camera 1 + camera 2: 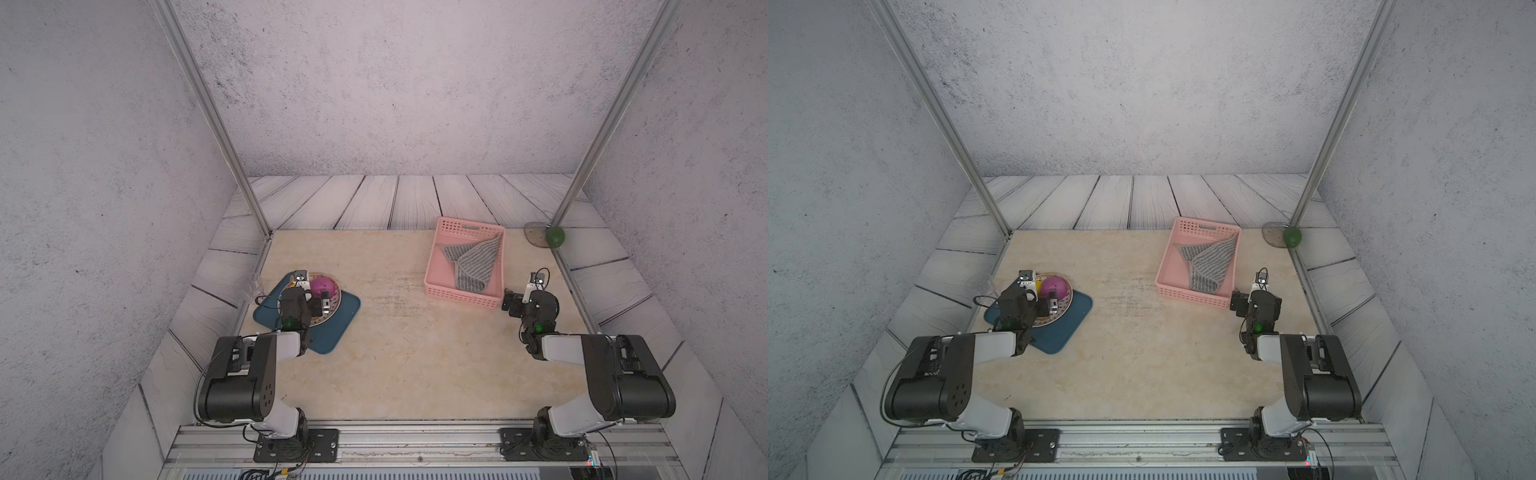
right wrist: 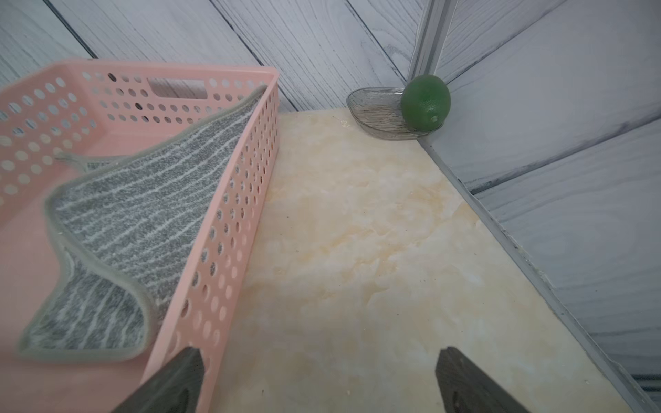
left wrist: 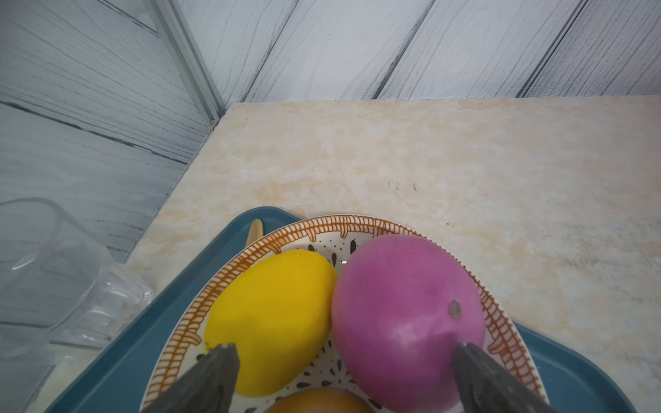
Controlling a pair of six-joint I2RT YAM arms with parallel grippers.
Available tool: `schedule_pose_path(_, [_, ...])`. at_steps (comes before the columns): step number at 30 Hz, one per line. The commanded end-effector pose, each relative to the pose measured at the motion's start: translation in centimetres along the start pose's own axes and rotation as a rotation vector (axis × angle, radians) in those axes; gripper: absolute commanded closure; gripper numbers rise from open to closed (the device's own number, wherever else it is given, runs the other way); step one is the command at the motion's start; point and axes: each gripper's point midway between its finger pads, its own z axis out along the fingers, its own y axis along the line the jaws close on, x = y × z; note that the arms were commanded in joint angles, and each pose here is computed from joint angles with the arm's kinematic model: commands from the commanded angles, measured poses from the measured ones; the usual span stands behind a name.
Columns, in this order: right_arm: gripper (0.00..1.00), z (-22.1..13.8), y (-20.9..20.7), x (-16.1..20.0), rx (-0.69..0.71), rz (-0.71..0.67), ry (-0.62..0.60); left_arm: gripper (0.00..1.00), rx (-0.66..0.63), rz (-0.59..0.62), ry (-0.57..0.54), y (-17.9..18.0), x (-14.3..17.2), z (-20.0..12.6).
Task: Fold the square dishcloth
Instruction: Pick up the cleaning item from the bin.
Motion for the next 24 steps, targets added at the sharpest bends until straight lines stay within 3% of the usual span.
schedule_pose_path(1, [0.01, 0.0, -0.1, 0.0, 0.012, 0.006, -0.001, 0.0, -0.015, -0.008, -0.017, 0.5, -0.7, 0.1])
schedule_pose_path(21, [0.01, 0.1, -0.2, -0.8, 0.022, 0.009, -0.017, 0.0, -0.013, -0.009, -0.03, 0.5, -1.1, 0.0])
schedule_pose_path(24, [0.01, -0.2, -1.1, -1.6, 0.073, 0.019, 0.043, 0.0, -0.006, -0.005, 0.011, 0.4, -2.0, -0.3])
